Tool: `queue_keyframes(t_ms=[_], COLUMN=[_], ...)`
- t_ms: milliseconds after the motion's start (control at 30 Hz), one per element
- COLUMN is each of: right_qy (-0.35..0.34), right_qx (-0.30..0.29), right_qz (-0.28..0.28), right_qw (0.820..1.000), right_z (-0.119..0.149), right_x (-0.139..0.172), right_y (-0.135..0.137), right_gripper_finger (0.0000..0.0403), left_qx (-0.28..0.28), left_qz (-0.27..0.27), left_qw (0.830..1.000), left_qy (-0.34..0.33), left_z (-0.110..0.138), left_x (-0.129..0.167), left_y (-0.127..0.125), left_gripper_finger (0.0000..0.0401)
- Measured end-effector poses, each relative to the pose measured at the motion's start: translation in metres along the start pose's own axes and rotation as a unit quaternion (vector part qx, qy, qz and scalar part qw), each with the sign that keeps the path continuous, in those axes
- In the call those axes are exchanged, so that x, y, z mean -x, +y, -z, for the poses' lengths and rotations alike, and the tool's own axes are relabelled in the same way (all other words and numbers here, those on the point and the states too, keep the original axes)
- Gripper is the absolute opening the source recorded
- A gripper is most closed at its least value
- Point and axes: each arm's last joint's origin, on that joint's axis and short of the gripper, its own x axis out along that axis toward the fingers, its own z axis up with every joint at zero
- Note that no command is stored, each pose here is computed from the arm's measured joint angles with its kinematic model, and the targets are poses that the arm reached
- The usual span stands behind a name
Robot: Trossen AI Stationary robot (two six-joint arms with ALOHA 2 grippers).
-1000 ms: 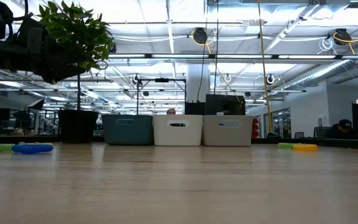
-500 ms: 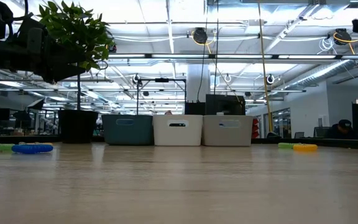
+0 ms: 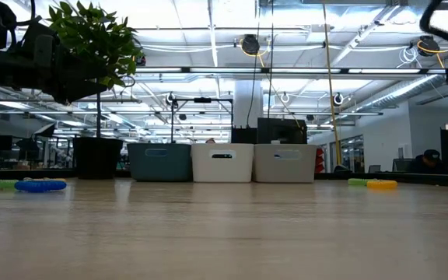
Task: Sort spring keychains
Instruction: Put the blue spring keychain in the gray bin
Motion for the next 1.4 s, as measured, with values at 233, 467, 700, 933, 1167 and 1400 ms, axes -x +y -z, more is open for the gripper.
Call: queue_keyframes(t_ms=[233, 467, 700, 933, 1167, 1400], right_qy=[0.009, 0.025, 0.027, 0.053, 0.069, 0.054], right_qx=[0.01, 0.024, 0.043, 0.063, 0.105, 0.198], right_qz=[-0.012, -0.004, -0.003, -0.012, -0.032, -0.025], right_qw=[1.0, 0.999, 0.999, 0.997, 0.992, 0.978], right_z=[-0.001, 0.0, 0.0, -0.003, -0.015, -0.038], right_x=[-0.013, -0.014, -0.015, 0.002, 0.036, 0.068], right_y=[-0.005, -0.006, -0.006, -0.014, -0.033, -0.039], right_gripper_finger=[0.0123, 0.0062, 0.0008, 0.0003, 0.0001, 0.0], left_qx=[0.0, 0.0, 0.0, 0.0, 0.0, 0.0], left_qz=[0.0, 0.0, 0.0, 0.0, 0.0, 0.0], left_qw=[1.0, 1.0, 1.0, 1.0, 1.0, 1.0], left_qy=[0.0, 0.0, 0.0, 0.0, 0.0, 0.0], left_z=[0.0, 0.0, 0.0, 0.0, 0.0, 0.0], left_x=[0.0, 0.0, 0.0, 0.0, 0.0, 0.0], left_y=[0.0, 0.0, 0.0, 0.0, 0.0, 0.0], left_gripper_finger=[0.0392, 0.0392, 0.0392, 0.0392, 0.0392, 0.0392])
